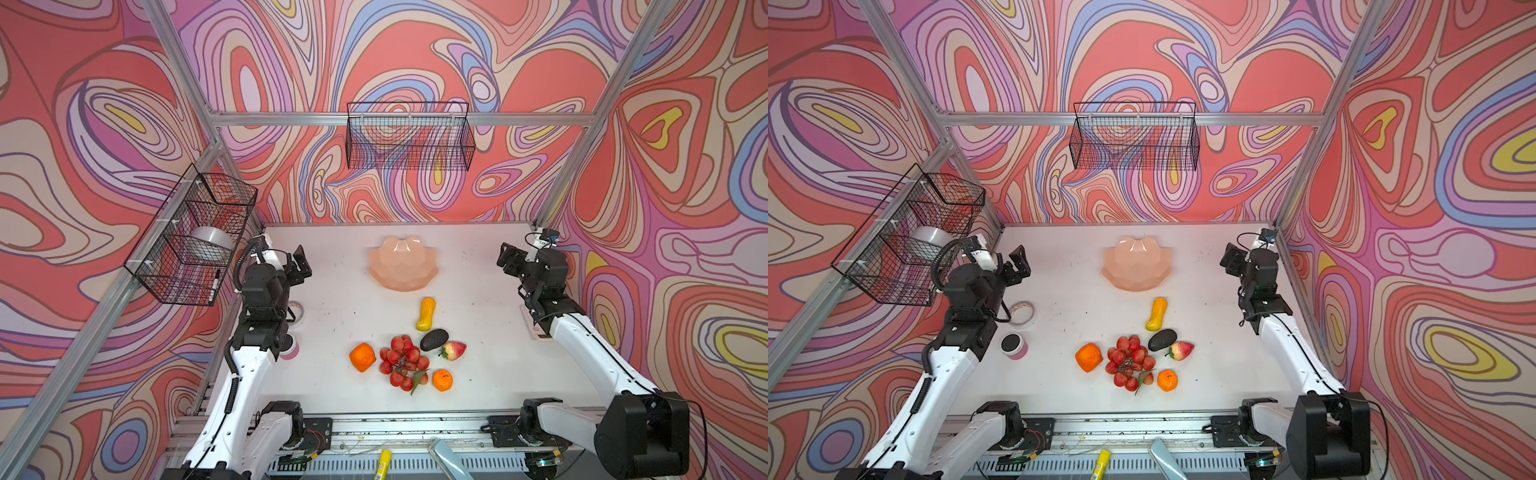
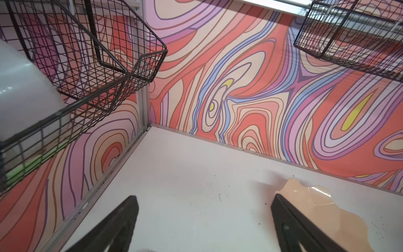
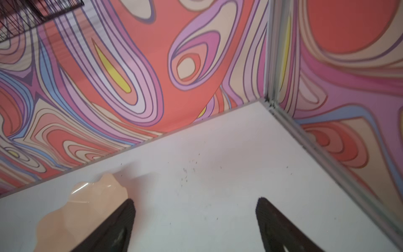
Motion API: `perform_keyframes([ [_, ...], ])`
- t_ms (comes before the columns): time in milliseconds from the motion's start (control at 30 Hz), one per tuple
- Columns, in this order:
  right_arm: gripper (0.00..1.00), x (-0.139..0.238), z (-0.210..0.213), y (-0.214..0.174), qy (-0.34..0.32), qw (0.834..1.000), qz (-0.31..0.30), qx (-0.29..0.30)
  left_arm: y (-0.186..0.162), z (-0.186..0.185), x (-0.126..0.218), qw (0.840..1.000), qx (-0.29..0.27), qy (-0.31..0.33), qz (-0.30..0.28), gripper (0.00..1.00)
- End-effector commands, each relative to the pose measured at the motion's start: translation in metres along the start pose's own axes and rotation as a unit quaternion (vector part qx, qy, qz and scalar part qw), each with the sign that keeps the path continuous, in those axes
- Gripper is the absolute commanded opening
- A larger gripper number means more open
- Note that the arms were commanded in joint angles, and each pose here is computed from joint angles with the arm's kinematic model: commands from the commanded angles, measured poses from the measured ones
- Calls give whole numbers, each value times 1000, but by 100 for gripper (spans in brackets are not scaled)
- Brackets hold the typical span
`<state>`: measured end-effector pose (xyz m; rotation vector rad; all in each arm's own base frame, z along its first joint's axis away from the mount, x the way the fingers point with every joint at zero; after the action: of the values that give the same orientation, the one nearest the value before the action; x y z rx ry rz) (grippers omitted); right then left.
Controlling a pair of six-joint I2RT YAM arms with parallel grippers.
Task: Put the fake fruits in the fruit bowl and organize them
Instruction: 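Grasp the yellow banana with the right gripper while the left arm lifts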
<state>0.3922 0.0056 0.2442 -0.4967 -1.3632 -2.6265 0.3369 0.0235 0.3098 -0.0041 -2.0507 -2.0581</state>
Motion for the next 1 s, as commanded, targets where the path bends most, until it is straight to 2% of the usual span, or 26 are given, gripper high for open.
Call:
perform_keyframes([
  [0,87,18,9,-82,-2,981,183,-71,-33,15,8,997,11,41,67,96],
  [100,86,34,32,-129,-24,973,224,-53,-26,22,15,997,18,59,52,99],
  [200,86,41,48,-169,-39,966,252,-47,-23,19,18,997,37,49,45,99],
  [367,86,36,75,-217,-57,957,283,-5,-20,12,20,998,45,24,42,100],
  [467,85,24,84,-243,-64,952,299,0,-18,11,22,998,51,20,42,100],
  [700,83,-4,77,-276,-114,947,299,16,-14,10,28,998,53,14,32,100],
  [967,77,-23,65,-290,-154,945,287,40,-15,11,30,998,55,15,30,100],
])
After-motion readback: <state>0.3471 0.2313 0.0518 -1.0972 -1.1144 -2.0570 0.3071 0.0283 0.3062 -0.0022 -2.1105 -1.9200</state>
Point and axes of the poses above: each gripper's point midway between its finger pads, its own x axis back along the fingers, its own z axis along the line the jaws close on, y = z × x, the point moved 1 cm from there along x, back along the fingers, and after that the axes turned 14 degrees about -x, right-handed, at the moved point
